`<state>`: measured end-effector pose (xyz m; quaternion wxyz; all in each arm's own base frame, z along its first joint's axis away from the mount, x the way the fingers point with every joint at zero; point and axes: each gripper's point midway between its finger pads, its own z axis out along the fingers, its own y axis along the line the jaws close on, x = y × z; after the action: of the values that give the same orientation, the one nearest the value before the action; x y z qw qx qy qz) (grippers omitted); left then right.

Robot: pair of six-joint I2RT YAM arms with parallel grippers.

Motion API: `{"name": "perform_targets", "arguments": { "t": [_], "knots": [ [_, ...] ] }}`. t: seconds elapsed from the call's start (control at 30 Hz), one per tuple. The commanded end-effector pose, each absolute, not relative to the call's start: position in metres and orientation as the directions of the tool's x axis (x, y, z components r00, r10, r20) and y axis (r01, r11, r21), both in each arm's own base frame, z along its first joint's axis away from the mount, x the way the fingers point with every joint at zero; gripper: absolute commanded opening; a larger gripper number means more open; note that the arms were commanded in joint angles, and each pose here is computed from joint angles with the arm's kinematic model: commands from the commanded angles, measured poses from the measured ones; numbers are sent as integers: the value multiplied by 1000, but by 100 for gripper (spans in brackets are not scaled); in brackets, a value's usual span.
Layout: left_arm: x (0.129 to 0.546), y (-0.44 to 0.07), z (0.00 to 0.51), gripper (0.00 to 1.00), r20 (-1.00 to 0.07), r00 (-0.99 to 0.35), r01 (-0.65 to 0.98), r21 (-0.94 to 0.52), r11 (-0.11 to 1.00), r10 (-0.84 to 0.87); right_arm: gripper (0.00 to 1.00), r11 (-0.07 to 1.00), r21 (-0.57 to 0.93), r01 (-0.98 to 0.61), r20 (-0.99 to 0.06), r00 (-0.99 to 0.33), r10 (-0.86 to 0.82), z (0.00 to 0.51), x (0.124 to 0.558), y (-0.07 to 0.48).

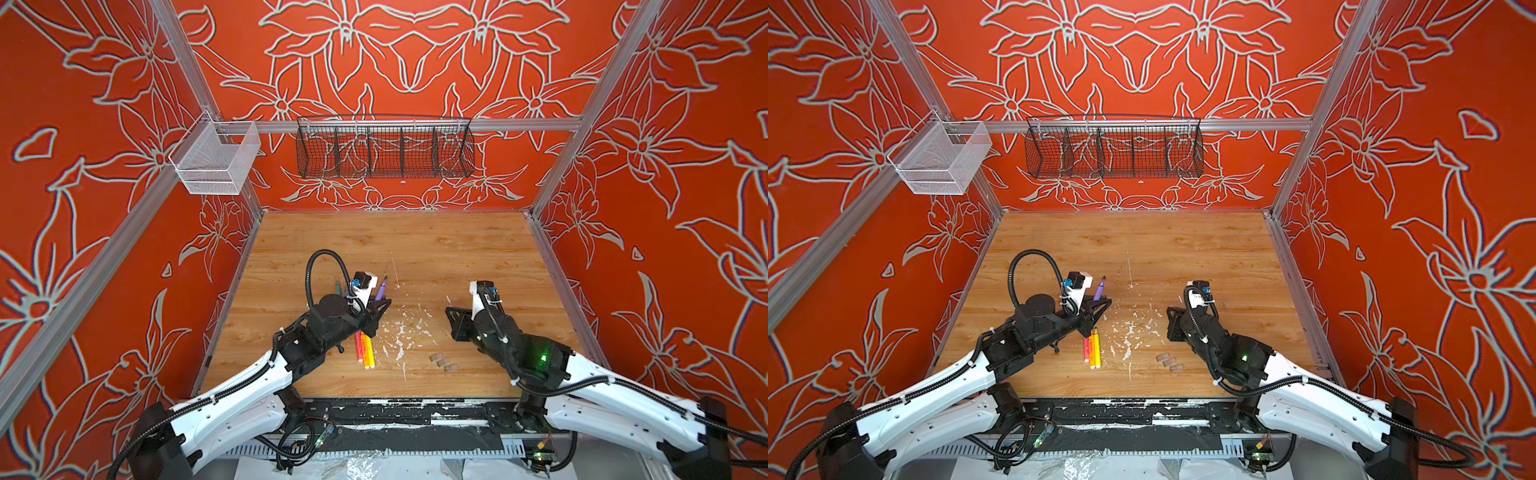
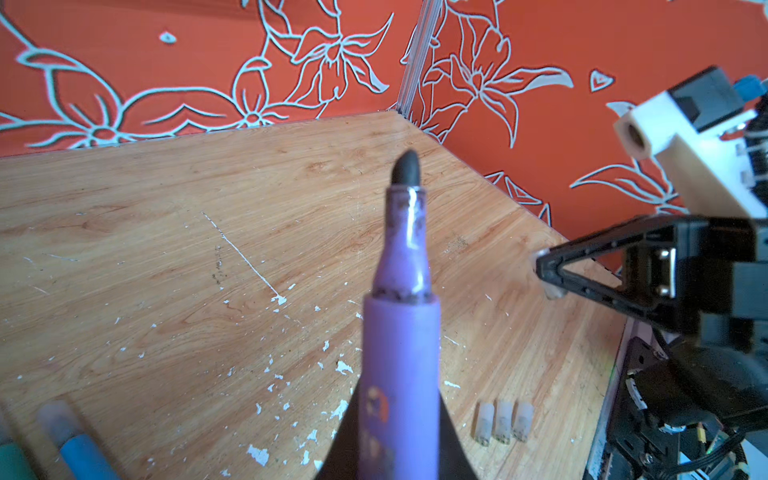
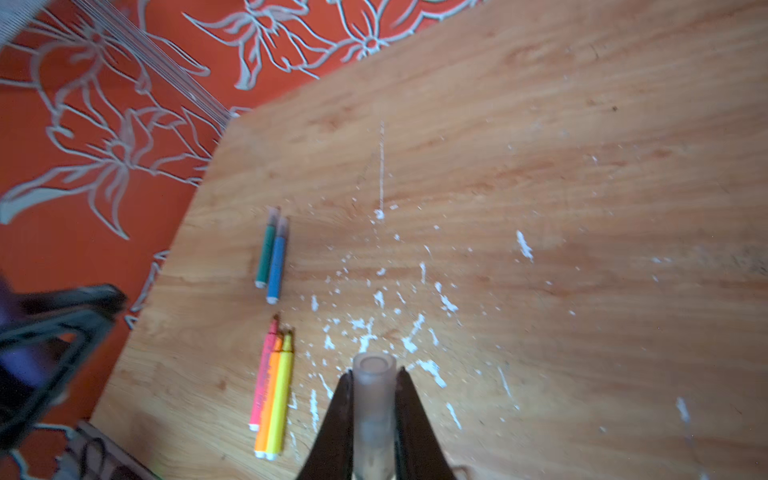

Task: Insert the pens into the pen caps
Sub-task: 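Close the right gripper on the upright clear cap and lift it, then carry the clear cap with the right gripper over the purple marker's tip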

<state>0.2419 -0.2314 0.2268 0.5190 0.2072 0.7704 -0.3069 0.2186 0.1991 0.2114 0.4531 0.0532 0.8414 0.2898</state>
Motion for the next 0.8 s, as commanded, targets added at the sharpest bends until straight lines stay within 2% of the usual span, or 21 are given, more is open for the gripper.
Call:
{"name": "perform_targets", "arguments": {
  "t": [0.0, 0.17, 0.43, 0.77],
  "knots": [
    [239, -236, 240, 0, -944, -330, 674, -248, 696, -17, 0, 713, 628, -313, -756, -462, 463, 273, 229, 221],
    [239, -234, 240, 0, -944, -329, 668, -252, 701, -26, 0, 600, 676, -428, -737, -396, 548, 310, 238, 249],
    [239, -234, 240, 0, -944, -329, 667, -256, 699, -32, 0, 488, 662, -569, -745, -431, 508, 355, 241, 307],
    [238, -234, 242, 0, -945, -324, 669, -256, 697, -37, 0, 458, 644, -613, -760, -443, 475, 368, 240, 338]
  ]
}}
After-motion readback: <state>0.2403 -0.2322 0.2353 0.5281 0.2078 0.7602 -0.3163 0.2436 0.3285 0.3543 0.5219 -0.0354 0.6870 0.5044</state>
